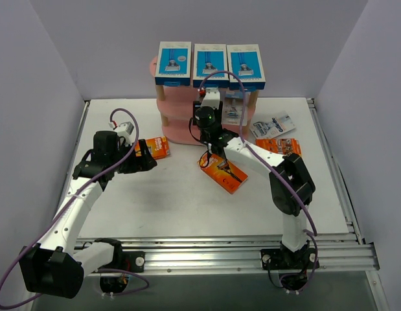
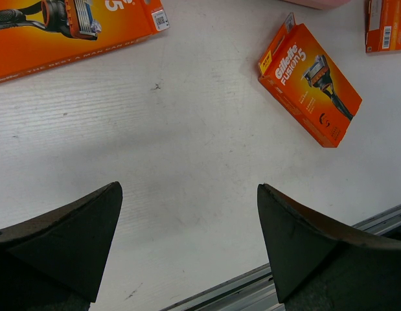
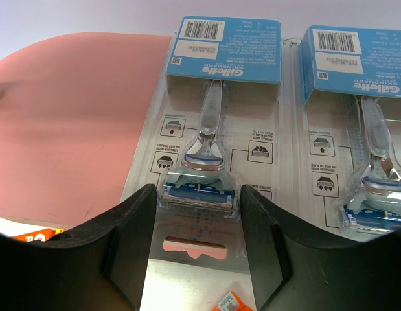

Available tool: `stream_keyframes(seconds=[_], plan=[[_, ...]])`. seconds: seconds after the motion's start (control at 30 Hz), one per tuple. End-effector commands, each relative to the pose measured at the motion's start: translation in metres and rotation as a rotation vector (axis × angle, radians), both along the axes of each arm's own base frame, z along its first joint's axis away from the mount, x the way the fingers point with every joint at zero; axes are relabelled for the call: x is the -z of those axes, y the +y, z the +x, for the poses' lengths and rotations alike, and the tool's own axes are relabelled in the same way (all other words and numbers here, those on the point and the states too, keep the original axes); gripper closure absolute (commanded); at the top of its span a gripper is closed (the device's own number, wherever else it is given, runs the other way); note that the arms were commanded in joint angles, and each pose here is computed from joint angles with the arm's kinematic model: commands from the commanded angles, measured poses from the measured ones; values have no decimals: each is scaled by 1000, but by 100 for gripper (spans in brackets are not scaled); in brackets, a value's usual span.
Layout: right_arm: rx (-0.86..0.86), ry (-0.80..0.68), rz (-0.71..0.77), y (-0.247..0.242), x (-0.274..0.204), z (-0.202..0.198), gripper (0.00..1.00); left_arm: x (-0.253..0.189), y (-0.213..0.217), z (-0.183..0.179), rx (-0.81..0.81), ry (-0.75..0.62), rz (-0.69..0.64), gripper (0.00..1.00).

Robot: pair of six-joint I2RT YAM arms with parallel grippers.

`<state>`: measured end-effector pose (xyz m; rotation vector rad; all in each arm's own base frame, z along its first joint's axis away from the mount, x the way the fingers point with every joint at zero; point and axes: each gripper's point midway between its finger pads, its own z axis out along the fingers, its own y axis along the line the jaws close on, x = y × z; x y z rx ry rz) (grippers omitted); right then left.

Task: Place and organize the shaving razors onto the shelf

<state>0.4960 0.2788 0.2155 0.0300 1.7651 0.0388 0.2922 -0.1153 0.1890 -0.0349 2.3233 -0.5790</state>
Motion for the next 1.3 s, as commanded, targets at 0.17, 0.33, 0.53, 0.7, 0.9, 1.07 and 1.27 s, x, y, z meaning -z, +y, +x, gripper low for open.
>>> stream_keyframes(seconds=[0.17, 0.33, 0.53, 0.7, 0.9, 1.07, 1.27], plan=[[46, -87, 60, -12, -51, 4, 52, -11, -1, 8, 2, -50, -13, 6], [45, -88, 63, -14, -54, 2, 51, -11, -1, 8, 0, -50, -12, 6], [45, -92, 66, -15, -58, 1, 50, -11, 0, 7, -2, -52, -9, 6], [45, -98, 71, -16, -64, -1, 47, -12, 0, 7, -2, -53, -10, 6], [44, -95, 71, -17, -65, -3, 44, -12, 1, 8, -6, -55, -8, 6], [45, -92, 74, -18, -65, -4, 44, -12, 1, 7, -6, -55, -8, 6], [41, -93, 81, -19, -67, -8, 44, -12, 1, 7, -6, -54, -7, 6]])
